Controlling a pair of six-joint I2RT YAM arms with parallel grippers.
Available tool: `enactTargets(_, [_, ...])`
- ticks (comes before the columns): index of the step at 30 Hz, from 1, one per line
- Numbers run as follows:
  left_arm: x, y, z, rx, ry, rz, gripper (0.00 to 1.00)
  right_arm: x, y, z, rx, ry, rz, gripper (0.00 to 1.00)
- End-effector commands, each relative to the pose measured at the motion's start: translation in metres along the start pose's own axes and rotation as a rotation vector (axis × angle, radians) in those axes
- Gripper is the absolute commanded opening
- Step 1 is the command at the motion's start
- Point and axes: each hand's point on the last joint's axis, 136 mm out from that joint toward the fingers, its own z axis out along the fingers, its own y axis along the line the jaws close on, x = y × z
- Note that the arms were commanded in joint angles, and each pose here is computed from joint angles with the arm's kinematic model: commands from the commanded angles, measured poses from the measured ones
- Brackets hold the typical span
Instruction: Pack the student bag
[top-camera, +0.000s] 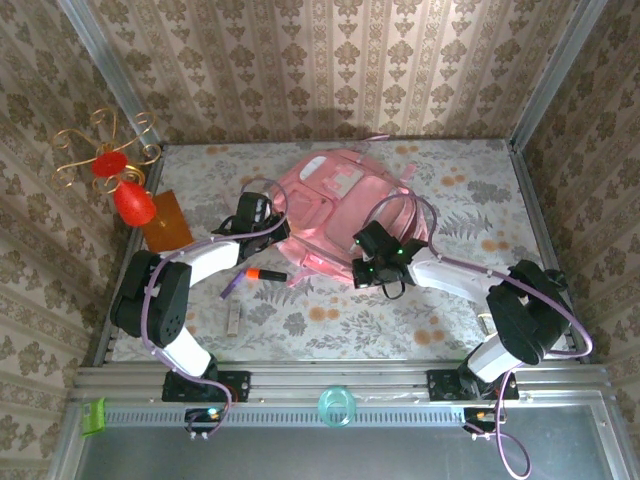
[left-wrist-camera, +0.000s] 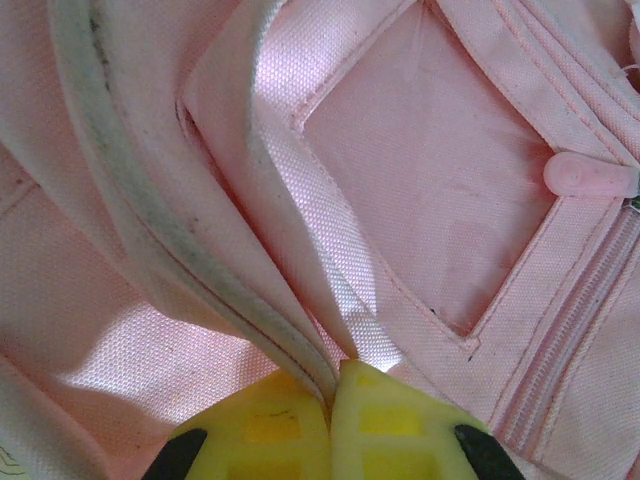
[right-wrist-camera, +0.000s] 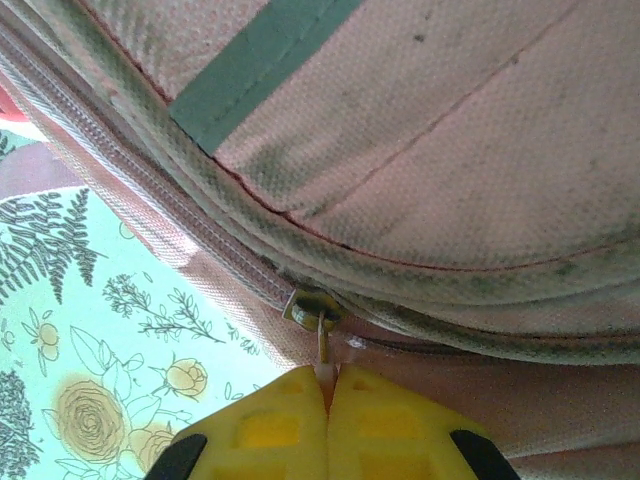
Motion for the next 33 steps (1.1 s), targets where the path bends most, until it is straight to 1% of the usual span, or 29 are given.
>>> enactTargets(1, [-0.014, 0.014, -0.009, -0.053, -0.054, 0.036, 0.00, 0.009, -0.016, 0.008, 0.051, 0.015, -0.013, 0.00])
enactTargets(2, [-0.013, 0.014, -0.009, -0.052, -0.052, 0.034, 0.00, 0.008, -0.016, 0.011, 0.055, 0.013, -0.016, 0.00])
enactTargets(4, [-0.011, 0.014, -0.008, -0.050, -0.048, 0.033, 0.00, 0.008, -0.017, 0.017, 0.076, 0.011, -0.028, 0.06])
enactTargets(6, [-0.010, 0.012, -0.008, -0.047, -0.046, 0.035, 0.00, 0.010, -0.018, 0.023, 0.094, 0.018, -0.039, 0.08])
enactTargets(11, [-0.010, 0.011, -0.008, -0.043, -0.047, 0.034, 0.00, 0.017, -0.021, 0.033, 0.120, 0.034, -0.048, 0.11])
enactTargets(15, [-0.011, 0.010, -0.008, -0.040, -0.048, 0.035, 0.00, 0.017, -0.025, 0.034, 0.147, 0.031, -0.063, 0.16])
enactTargets(18, [-0.010, 0.009, -0.009, -0.038, -0.048, 0.035, 0.00, 0.019, -0.029, 0.036, 0.174, 0.034, -0.079, 0.17])
enactTargets(20, [-0.009, 0.010, -0.008, -0.040, -0.046, 0.035, 0.00, 0.021, -0.031, 0.039, 0.187, 0.040, -0.087, 0.17])
enactTargets(23, [-0.009, 0.010, -0.009, -0.040, -0.047, 0.035, 0.00, 0.022, -0.033, 0.040, 0.196, 0.043, -0.088, 0.12])
enactTargets(27, [-0.010, 0.011, -0.009, -0.047, -0.053, 0.042, 0.00, 0.016, -0.030, 0.031, 0.179, -0.001, -0.084, 0.00])
enactTargets(30, [-0.012, 0.016, -0.010, -0.072, -0.061, 0.056, 0.00, 0.009, -0.028, 0.013, 0.165, -0.046, -0.074, 0.00])
enactTargets(33, [-0.017, 0.023, -0.011, -0.115, -0.075, 0.087, 0.00, 0.009, -0.037, -0.007, 0.210, -0.053, -0.044, 0.00])
